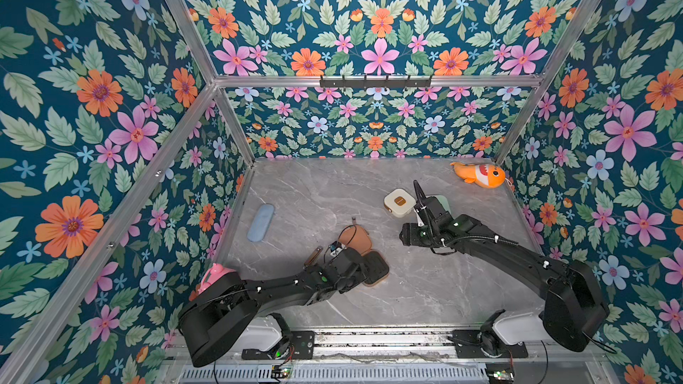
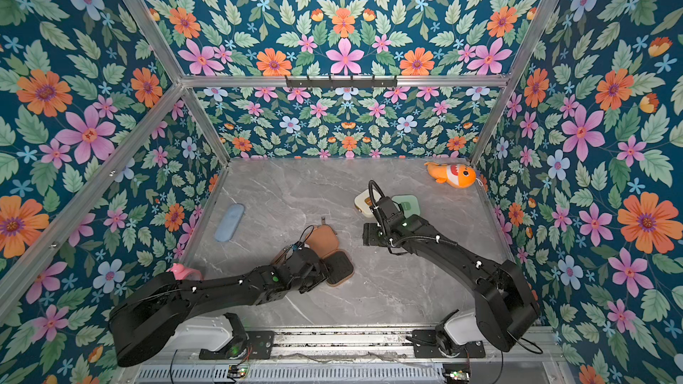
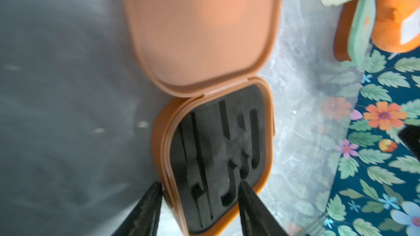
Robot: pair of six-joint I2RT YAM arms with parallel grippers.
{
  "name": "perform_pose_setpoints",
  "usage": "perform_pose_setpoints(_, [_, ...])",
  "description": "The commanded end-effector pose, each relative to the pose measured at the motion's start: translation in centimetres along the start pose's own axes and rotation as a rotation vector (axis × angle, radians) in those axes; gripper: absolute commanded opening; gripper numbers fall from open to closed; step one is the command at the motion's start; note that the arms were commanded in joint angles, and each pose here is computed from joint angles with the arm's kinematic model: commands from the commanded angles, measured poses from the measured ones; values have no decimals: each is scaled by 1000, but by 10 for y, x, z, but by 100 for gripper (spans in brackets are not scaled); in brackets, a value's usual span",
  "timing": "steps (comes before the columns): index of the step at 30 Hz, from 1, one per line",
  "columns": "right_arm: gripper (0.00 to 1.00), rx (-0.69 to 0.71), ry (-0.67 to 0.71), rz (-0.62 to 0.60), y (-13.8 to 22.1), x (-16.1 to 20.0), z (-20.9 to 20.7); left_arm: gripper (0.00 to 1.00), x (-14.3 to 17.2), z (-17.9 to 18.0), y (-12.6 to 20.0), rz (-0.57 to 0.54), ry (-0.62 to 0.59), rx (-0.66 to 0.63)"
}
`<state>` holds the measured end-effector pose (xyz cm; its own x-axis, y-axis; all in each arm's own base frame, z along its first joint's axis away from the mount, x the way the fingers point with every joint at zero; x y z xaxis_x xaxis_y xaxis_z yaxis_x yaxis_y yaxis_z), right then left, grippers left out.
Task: Organize nail clipper sets
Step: Place the storage box at the center of the board.
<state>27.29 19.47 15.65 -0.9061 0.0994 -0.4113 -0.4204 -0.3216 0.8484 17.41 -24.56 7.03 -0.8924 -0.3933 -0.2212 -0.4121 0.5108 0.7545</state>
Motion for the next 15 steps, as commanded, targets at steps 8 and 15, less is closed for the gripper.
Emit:
perform_pose_setpoints(8, [99,42,-42,-40,17,-3,-10,58,-8,-37,20,-27,-156,-15])
perform_pose_setpoints(15, [100,-5,-123,-121,31,-8,-23,63,-62,-16,61,-113,-319,-213])
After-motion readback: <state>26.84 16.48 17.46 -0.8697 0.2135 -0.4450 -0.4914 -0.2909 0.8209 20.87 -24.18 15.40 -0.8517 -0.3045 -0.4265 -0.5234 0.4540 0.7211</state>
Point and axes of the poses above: each gripper's point midway between its finger pads, its own y axis back along the fingers, its own z axis along the line the jaws close on, x = y × z, the point moved 4 cm from there along y, back along the fingers, and after that the axes turned 2 degrees about -y, right-handed, at the moved point
